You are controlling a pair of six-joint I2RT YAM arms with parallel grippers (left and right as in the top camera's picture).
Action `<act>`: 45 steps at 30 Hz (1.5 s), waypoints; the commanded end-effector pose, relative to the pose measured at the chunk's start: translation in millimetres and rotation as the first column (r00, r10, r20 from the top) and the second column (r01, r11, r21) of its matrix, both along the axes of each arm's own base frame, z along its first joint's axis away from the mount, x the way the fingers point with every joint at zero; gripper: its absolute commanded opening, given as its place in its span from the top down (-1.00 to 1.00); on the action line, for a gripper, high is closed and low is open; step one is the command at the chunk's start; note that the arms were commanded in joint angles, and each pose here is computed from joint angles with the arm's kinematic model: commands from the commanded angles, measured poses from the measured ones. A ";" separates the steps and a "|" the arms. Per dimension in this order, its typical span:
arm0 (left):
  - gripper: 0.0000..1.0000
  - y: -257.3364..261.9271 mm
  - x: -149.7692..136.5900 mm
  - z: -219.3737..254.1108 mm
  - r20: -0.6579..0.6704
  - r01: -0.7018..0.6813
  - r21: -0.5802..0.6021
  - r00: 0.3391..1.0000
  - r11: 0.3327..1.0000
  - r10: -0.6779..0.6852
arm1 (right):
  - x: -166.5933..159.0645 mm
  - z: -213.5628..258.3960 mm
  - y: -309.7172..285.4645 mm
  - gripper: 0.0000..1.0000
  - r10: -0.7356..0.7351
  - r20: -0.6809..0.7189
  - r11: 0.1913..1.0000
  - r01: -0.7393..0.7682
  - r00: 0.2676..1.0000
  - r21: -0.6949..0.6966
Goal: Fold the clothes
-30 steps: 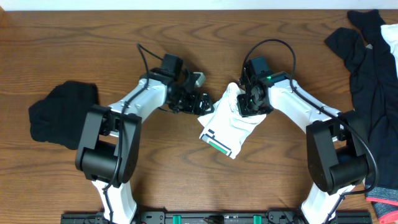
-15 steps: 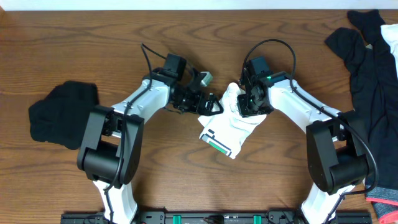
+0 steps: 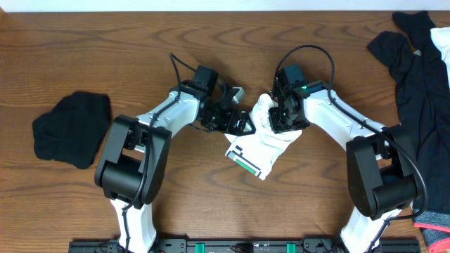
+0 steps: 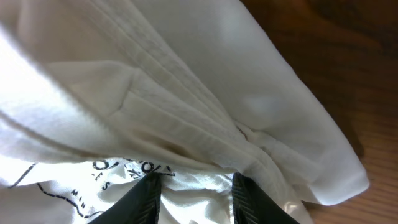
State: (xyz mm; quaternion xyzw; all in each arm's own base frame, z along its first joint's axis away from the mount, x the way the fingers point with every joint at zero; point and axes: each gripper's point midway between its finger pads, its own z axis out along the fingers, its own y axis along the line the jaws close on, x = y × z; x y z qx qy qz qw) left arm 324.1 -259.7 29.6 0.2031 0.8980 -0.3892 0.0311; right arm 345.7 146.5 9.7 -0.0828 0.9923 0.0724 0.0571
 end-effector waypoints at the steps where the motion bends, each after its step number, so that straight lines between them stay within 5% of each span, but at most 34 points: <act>1: -0.93 -5.6 -10.9 -16.3 -0.019 0.038 0.032 0.999 0.999 -0.037 | -4.2 -6.8 -5.3 0.28 0.013 -0.017 0.999 -0.014 1.000 -0.037; 4: -0.74 -11.4 -15.9 -16.4 -0.019 0.057 0.032 0.998 0.998 -0.056 | -4.1 -6.8 -5.2 0.27 0.013 -0.017 0.999 -0.014 1.000 -0.037; 11: 0.07 -12.3 -17.8 -16.6 -0.023 0.061 0.034 0.998 0.998 -0.060 | -5.7 -7.0 -5.9 0.28 0.013 -0.023 0.999 -0.014 1.000 -0.039; 18: 0.81 -6.7 -13.3 -15.3 -0.018 0.044 0.042 0.999 0.998 -0.043 | -9.8 3.1 -9.9 0.50 -0.006 -0.044 0.999 0.004 0.999 -0.045; 22: 0.88 23.6 -0.3 -20.3 0.013 -0.023 0.168 1.000 0.986 0.021 | -10.4 38.1 -20.2 0.49 -0.073 -0.026 0.997 0.072 0.997 -0.033; 25: 0.88 69.6 12.1 -22.0 0.073 -0.108 0.362 0.994 0.926 0.087 | -10.8 75.0 -32.3 0.47 -0.103 0.040 0.995 0.103 0.994 -0.007; 32: 0.88 146.3 27.8 21.4 0.197 -0.231 0.545 0.970 0.806 0.145 | -22.0 133.4 -58.1 0.37 -0.156 0.153 0.988 0.153 0.976 0.029; 36: 0.88 211.9 35.6 57.3 0.314 -0.339 0.693 0.936 0.636 0.157 | -37.9 145.2 -71.8 0.35 -0.160 0.150 0.987 0.162 0.976 -0.001; 45: 0.88 298.5 47.4 119.6 0.485 -0.540 0.685 0.839 0.489 0.247 | -57.2 142.2 -86.4 0.39 -0.158 0.095 0.983 0.166 0.983 -0.083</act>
